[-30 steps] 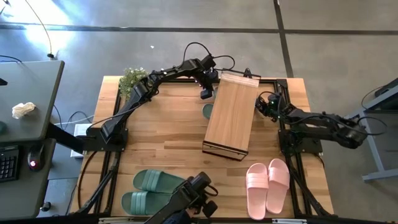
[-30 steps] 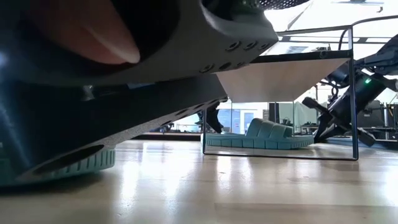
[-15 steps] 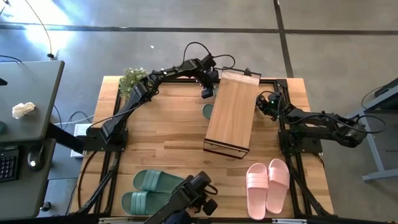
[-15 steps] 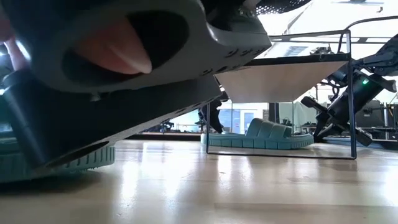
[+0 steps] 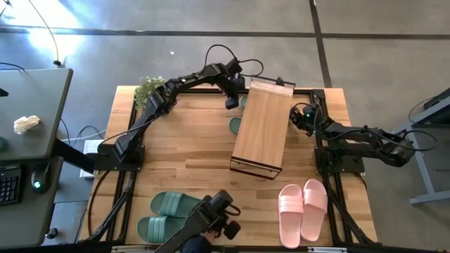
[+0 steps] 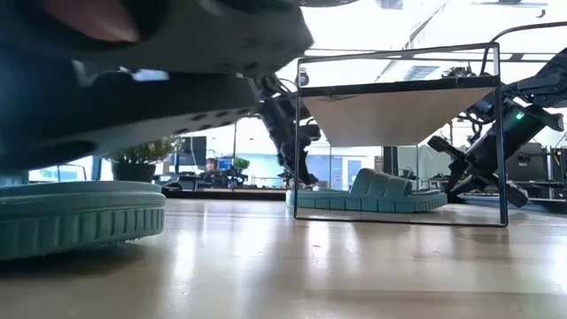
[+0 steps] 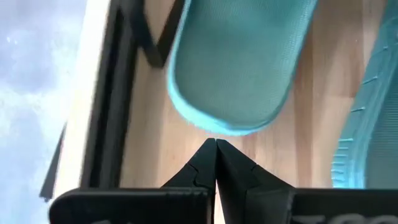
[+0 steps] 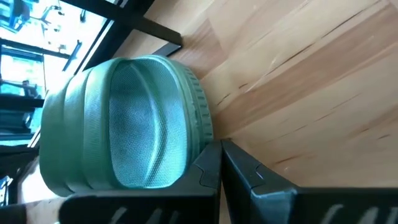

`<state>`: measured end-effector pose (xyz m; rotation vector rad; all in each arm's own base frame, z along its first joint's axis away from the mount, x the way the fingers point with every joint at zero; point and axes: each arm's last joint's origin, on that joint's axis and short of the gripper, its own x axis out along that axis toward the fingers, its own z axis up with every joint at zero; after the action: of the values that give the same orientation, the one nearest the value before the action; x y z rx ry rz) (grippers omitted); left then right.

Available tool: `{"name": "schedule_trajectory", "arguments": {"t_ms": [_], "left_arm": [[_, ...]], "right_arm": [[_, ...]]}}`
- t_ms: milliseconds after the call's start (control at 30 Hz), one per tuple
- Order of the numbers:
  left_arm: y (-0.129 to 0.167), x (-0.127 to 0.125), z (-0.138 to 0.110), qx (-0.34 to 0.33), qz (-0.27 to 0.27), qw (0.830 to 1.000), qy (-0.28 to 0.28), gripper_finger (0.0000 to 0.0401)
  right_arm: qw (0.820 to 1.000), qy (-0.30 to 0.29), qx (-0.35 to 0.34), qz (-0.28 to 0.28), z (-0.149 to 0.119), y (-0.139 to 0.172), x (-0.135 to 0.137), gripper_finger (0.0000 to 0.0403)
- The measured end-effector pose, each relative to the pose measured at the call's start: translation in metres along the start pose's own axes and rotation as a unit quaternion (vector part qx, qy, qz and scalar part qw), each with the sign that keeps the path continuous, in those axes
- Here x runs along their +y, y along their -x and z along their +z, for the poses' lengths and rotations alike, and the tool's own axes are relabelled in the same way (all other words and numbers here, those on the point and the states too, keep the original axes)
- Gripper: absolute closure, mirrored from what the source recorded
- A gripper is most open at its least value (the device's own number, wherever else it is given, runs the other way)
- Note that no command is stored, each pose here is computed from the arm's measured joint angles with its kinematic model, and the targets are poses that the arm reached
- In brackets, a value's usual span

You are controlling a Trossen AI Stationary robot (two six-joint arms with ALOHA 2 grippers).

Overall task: Pick and place slides into the shelf
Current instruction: Adjust the green slides under the shelf

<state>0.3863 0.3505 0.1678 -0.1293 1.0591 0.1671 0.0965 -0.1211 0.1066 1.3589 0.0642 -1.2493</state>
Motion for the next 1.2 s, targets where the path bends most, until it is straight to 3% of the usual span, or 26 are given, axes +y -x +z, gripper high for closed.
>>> {"name": "schedule_trajectory", "arguments": {"t_ms": [167,400,700,1000,1200], "left_arm": [[0.003,0.002,-0.011,0.038,-0.016,0.999,0.011,0.0401],[0.007,-0.006,-0.02,0.093,-0.053,0.994,-0.015,0.0401],[0.045,-0.02,-0.023,0.13,-0.097,0.985,-0.055,0.0401],[0.058,-0.04,-0.024,0.109,-0.214,0.965,-0.103,0.0401],[0.058,-0.047,-0.021,0.083,-0.244,0.957,-0.133,0.0401]], "right_arm": [[1.0,0.001,0.003,-0.006,-0.001,0.001,-0.001,0.0403],[1.0,-0.003,0.003,-0.02,-0.004,0.008,-0.003,0.0403],[1.0,0.01,0.011,-0.003,-0.003,0.022,-0.003,0.0403],[0.993,0.078,0.075,0.046,-0.007,0.04,-0.004,0.0403],[0.98,0.147,0.123,0.061,-0.011,0.054,-0.009,0.0403]]}}
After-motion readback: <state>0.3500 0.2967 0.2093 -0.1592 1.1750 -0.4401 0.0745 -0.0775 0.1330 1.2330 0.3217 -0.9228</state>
